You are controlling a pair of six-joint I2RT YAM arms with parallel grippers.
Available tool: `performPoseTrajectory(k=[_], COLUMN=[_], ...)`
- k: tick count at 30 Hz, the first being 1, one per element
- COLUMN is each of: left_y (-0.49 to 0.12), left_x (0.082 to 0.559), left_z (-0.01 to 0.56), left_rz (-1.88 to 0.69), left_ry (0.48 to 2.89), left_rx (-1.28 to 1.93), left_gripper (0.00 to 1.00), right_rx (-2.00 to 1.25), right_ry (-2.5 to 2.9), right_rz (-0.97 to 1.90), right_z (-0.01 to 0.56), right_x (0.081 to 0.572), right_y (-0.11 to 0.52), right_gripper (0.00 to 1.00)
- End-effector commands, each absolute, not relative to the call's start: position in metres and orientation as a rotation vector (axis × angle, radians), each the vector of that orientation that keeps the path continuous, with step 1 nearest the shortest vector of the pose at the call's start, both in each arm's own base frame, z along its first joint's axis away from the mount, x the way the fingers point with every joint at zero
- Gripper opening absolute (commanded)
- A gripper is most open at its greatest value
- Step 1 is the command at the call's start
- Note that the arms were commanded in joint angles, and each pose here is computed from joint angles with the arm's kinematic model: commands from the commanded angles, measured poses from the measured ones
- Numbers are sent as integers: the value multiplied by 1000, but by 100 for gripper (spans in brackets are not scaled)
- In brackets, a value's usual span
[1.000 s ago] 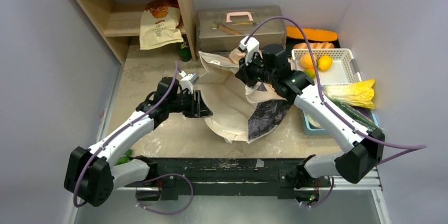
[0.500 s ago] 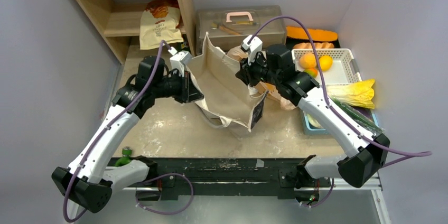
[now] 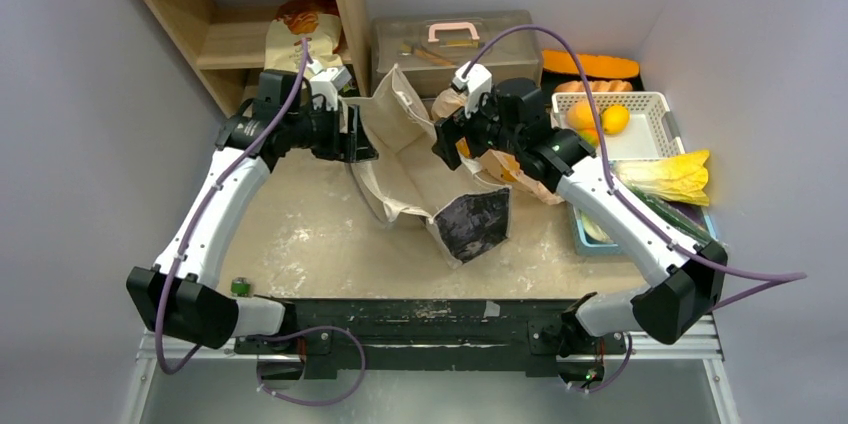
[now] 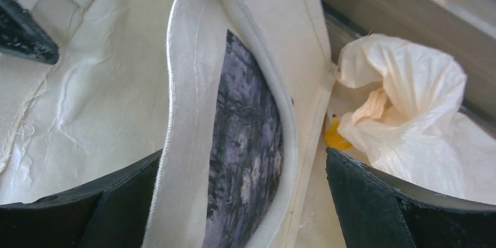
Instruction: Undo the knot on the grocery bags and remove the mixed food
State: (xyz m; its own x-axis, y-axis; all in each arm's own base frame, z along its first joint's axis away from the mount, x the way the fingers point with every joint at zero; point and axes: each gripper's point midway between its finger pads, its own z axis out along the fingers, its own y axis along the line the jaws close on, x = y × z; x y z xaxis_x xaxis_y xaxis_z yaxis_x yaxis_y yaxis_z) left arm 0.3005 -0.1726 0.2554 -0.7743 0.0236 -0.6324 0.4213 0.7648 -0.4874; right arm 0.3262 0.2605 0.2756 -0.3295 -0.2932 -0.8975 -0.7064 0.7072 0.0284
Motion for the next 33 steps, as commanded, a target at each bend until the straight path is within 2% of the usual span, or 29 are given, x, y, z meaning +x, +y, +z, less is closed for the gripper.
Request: performPoseTrajectory(k=[1,5,8,13,19,23,28,33], left_y=[-167,-160,-155,-148,-132,-115,-76,-21], left_x=[294,292,292,286,288,296,319,339], left_z=[299,309,320,329,355,375,378,379], left_rz=[-797,-770,-733,-699,-599,-532,-493,-514], left_ry=[2208,2183,2156,2221,2185,2184,2256,2267], left_rx=[396,392,413,430,420,412,277,38], left_gripper=[73,81,93,99,100,100,100,100], right_rx=[-695,-668,-665,-672,-734,-641,-464,-321], right_ry=[1768,1717,1697,1658,1544,1503,1540,1629], right_rz=[469,446,441,467,551,543,546,433], right_z=[338,361,371,386,422,451,470,459], right_x=[343,350,352,348,332,338,361,381], right_y=[254,250,250,252,262,253,209,146], right_gripper=[99,99,99,99,99,99,99,99])
